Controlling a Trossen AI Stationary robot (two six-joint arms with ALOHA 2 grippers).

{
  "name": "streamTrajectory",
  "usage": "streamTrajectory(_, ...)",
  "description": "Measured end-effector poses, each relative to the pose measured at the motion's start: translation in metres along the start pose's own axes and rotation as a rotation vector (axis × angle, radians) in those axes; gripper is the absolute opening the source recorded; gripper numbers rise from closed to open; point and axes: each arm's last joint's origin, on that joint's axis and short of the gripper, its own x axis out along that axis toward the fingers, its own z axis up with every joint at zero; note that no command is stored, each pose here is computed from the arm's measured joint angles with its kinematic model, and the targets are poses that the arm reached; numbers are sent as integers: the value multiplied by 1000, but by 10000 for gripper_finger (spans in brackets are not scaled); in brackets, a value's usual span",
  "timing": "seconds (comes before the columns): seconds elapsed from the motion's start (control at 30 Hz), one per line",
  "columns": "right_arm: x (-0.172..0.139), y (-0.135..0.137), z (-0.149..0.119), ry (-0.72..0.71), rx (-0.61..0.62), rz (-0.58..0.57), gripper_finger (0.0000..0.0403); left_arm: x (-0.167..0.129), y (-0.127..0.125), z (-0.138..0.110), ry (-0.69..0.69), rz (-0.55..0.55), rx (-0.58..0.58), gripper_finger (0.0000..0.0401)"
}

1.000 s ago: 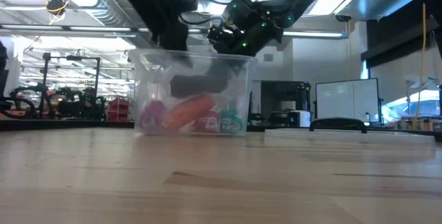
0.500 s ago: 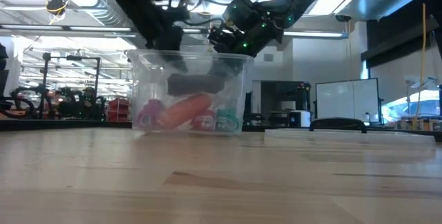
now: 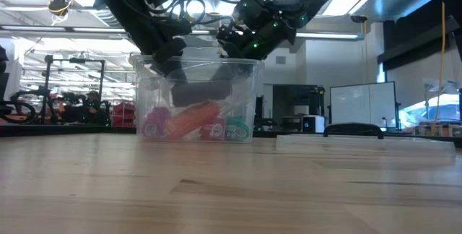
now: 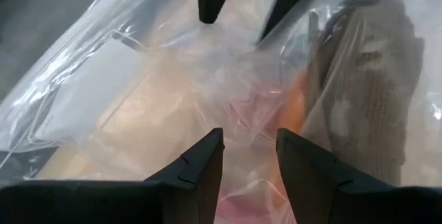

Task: Roll bandage
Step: Put the packed rolled brown bandage into the transparent container, then close the transparent container

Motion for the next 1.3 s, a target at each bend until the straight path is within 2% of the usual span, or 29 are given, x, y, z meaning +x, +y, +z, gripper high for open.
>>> streamTrajectory(0.17, -22, 1, 15, 33, 1, 43, 257, 0, 0, 0, -3, -4, 2, 129)
streamTrajectory(0.27, -45, 1, 34, -34, -31, 29, 280, 0, 0, 0, 0, -6, 2, 129)
streamTrajectory(0.47, -77, 4, 50, -103, -88, 6, 291, -1, 0, 3, -3, -4, 13, 129)
streamTrajectory(0.57, -111, 8, 60, -127, -96, 2, 292, -7, 0, 11, -24, -8, 27, 129)
streamTrajectory(0.67, -149, 20, 56, -55, -102, 74, 292, -20, 0, 27, -103, -21, 28, 129)
streamTrajectory(0.8, -198, 36, 42, 83, -75, 126, 292, -28, 1, 31, -129, -30, 62, 129)
streamTrajectory(0.93, -223, 45, 21, 245, 52, 58, 292, -38, 5, 33, -154, -28, 51, 129)
streamTrajectory(1.03, -223, 49, -5, 351, 158, -26, 292, -41, 7, 32, -153, -25, 47, 129)
streamTrajectory(1.13, -209, 52, -43, 460, 236, -71, 292, -49, 7, 33, -178, -36, 24, 129)
streamTrajectory(1.3, -178, 54, -107, 581, 239, -185, 283, -58, 3, 30, -179, -64, 11, 129)
